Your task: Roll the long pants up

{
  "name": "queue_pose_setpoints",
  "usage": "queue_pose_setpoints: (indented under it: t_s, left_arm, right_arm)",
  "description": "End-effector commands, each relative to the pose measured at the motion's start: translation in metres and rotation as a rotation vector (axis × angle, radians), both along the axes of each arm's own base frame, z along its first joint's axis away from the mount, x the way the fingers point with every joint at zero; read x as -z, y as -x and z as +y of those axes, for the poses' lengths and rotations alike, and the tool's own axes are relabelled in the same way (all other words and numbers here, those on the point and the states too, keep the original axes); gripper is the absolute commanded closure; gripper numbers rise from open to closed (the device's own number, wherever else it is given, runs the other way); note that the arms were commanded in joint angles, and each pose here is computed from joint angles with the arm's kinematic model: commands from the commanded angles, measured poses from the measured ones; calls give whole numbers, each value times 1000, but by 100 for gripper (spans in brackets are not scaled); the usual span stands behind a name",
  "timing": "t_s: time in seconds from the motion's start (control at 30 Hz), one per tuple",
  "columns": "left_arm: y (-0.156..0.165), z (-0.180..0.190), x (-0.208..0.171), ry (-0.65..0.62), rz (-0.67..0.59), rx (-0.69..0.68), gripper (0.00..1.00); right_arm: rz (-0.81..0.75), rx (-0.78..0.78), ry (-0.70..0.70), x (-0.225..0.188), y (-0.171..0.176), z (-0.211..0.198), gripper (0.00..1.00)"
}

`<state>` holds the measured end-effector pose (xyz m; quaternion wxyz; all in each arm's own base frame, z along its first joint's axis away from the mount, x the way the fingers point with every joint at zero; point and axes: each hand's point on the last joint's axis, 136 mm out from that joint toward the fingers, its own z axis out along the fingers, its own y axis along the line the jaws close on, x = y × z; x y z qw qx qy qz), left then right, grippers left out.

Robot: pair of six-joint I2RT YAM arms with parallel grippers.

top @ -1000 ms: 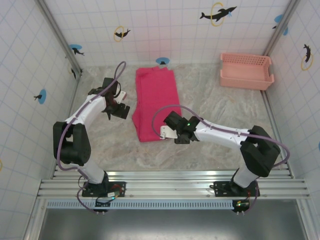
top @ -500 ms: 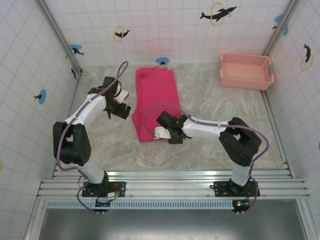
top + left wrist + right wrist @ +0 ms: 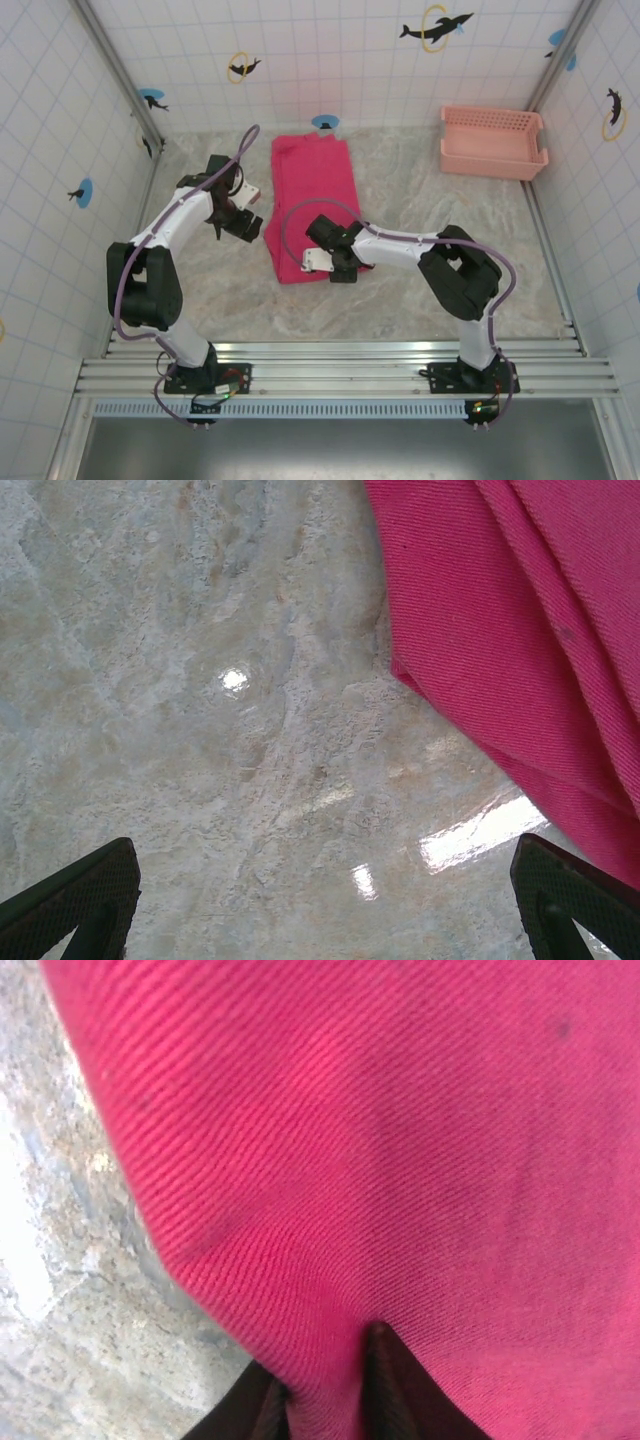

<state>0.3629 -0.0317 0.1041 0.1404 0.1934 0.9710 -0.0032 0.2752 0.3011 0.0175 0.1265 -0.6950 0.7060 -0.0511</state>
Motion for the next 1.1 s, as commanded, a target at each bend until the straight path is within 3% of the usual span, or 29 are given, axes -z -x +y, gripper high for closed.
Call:
queue_pose_setpoints:
  t_s: [0.0,0.27,0.53,0.83,1.07]
  left_arm:
    - [-4,-6,-8,12,2,33,2]
    - [-8,-2,-27,-5,-8,26,3]
    - [-2,-9,-43,3,-5,54,2]
    - [16,-31,-52,-3,3,111,2]
    - [35,-45,-48,8,28,138,3]
  right_arm:
    - [124,4,12,0,25,-7,87]
    - [442,32,-19,-57,92,-17,91]
    - [709,91,-102,-91,112,9,89]
    - [908,220,-239,-75,70,40,88]
    - [916,368,-321,-65,13,33,87]
